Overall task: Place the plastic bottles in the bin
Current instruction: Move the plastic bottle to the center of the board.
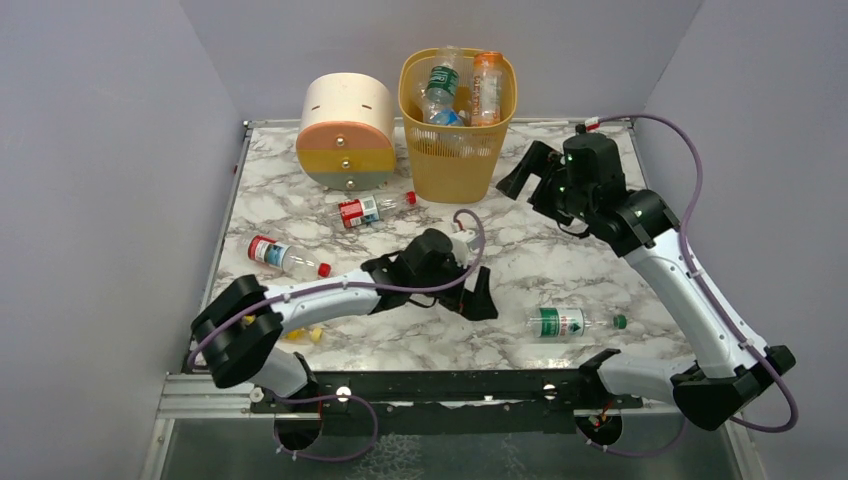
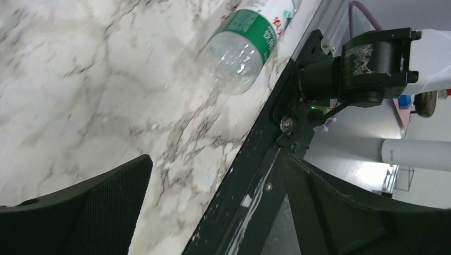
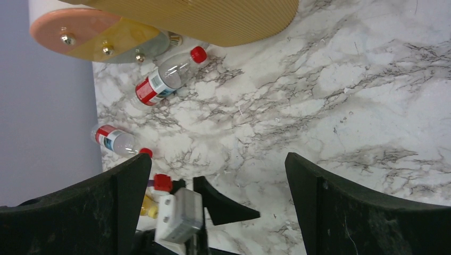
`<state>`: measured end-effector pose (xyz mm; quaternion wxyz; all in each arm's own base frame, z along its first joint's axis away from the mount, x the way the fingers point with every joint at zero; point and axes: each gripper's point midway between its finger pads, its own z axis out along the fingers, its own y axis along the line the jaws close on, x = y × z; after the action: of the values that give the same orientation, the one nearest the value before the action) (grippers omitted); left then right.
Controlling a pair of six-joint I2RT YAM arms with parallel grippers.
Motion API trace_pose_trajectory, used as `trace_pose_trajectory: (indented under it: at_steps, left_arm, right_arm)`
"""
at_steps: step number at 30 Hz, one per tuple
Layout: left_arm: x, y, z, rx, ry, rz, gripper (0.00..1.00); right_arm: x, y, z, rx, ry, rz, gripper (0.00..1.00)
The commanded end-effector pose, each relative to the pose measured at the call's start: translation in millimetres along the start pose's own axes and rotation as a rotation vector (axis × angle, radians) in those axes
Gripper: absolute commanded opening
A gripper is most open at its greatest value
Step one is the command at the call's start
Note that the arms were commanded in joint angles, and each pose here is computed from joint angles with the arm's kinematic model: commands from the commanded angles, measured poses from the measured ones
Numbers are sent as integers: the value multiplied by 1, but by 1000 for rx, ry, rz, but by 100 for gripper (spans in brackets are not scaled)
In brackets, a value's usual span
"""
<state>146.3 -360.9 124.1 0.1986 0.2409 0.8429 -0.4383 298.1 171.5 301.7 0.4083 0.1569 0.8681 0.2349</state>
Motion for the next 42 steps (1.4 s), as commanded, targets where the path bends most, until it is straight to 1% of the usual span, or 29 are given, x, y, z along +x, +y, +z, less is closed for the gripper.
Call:
trace_pose_trajectory:
  at_steps: [1,5,8,12,19,27,31,34,36,39,42]
  left_arm:
    - [-20,-29,34,110,-52,219,99]
    - [-17,-38,69,140,-21,329,99]
    - [-8,-32,98,125,26,390,99]
    - [-2,-25,124,93,53,460,99]
    - [4,-34,152,97,70,551,99]
    - [9,-40,173,130,91,588,99]
    - [17,-35,184,121,116,605,99]
    - [21,-25,189,76,123,610,99]
    - [19,-21,189,48,115,608,96]
    - [20,-11,184,-1,114,603,84]
    - [19,-3,173,-56,117,596,68]
  right_arm:
    - [-26,12,-32,-27,-89,50,100]
    - [-38,24,-53,-85,-117,47,99]
    - [-41,27,-63,-101,-125,41,99]
    - [-42,28,-72,-123,-133,36,99]
    - [-39,30,-72,-140,-122,25,100]
    - [-34,28,-65,-139,-106,5,99]
    - [-31,28,-63,-142,-100,1,99]
    - [-29,26,-61,-139,-95,0,99]
    - [-28,26,-60,-140,-92,0,99]
    - [-28,26,-60,-143,-93,-1,100]
    - [-28,26,-59,-143,-94,-4,99]
